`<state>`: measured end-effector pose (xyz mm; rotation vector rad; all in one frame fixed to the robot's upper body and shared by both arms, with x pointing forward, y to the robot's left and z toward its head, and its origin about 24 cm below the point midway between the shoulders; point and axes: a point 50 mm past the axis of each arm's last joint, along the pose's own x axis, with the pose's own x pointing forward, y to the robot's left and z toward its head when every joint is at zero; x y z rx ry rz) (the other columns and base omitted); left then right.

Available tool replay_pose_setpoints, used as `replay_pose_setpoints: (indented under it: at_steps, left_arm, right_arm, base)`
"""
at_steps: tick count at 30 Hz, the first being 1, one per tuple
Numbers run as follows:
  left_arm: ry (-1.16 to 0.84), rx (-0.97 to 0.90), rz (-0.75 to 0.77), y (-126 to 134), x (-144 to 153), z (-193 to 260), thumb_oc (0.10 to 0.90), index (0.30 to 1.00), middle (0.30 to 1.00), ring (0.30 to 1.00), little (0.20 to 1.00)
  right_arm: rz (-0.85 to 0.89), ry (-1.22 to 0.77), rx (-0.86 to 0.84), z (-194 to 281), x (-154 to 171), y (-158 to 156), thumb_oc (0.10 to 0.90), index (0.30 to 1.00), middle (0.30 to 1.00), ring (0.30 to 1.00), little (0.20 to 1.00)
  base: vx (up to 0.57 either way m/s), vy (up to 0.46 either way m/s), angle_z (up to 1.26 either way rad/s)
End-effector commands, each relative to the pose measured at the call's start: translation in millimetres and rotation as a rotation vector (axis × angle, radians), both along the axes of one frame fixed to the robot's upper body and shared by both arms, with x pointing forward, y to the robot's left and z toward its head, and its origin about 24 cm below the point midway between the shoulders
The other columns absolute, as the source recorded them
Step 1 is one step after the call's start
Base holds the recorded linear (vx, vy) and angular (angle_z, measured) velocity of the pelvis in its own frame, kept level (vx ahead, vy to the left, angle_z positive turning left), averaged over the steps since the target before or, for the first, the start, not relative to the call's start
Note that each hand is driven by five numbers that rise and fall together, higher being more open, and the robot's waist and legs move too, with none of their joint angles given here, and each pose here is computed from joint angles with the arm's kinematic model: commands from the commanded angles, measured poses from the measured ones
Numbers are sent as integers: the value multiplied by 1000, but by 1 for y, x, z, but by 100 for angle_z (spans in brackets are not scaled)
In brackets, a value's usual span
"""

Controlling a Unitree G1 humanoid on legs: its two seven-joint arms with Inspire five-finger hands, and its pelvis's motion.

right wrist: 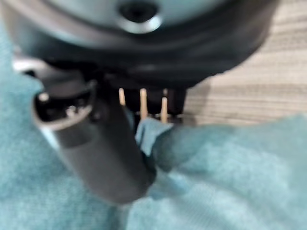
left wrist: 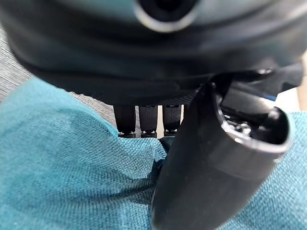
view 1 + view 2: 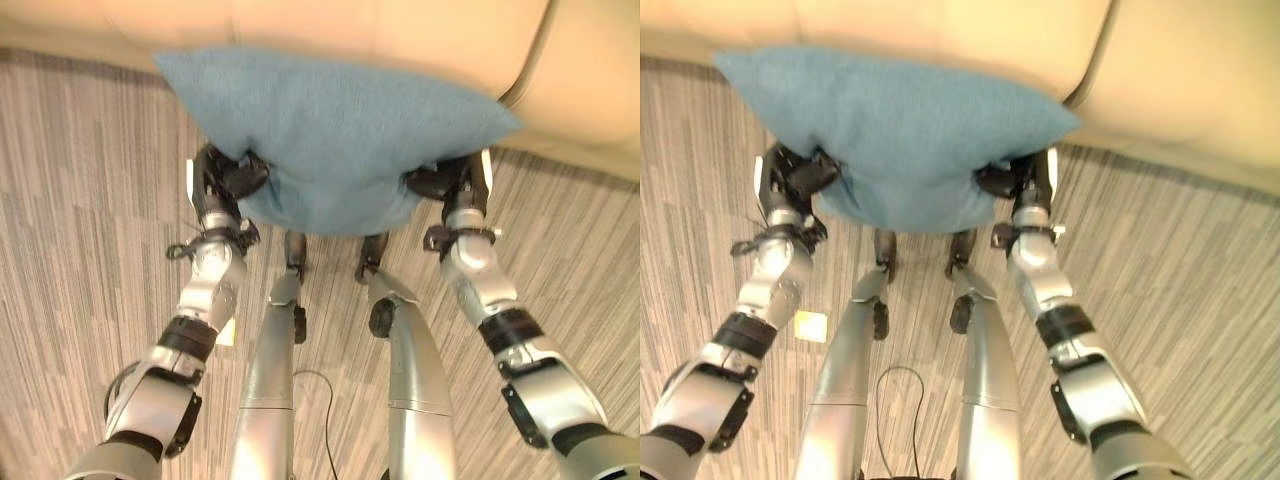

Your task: Pick up all the scattered cushions and arrange them neatly on the sofa.

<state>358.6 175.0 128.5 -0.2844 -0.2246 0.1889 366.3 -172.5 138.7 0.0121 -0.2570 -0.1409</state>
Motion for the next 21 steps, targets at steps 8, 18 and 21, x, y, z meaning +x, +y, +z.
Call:
replay_pose_setpoints:
  at_steps: [8, 18, 21]
  left_arm:
    - [-119, -10, -288, -57, -50, -28, 400, 300, 300, 300, 300]
    - [21, 74, -273, -30, -83, -68, 400, 300, 300, 300, 300]
    - [50, 79, -253, -24, -89, -74, 400, 300, 300, 300, 300]
  right_arm:
    - [309, -101, -43, -32, -57, 59, 400, 300, 300, 300, 300]
    - [234, 40, -175, -70, -88, 15, 400, 300, 300, 300, 300]
    - [220, 64, -182, -74, -94, 9, 400, 300, 300, 300, 300]
  base:
    - [12, -88, 10]
    - [90, -27, 4]
    - [107, -33, -1]
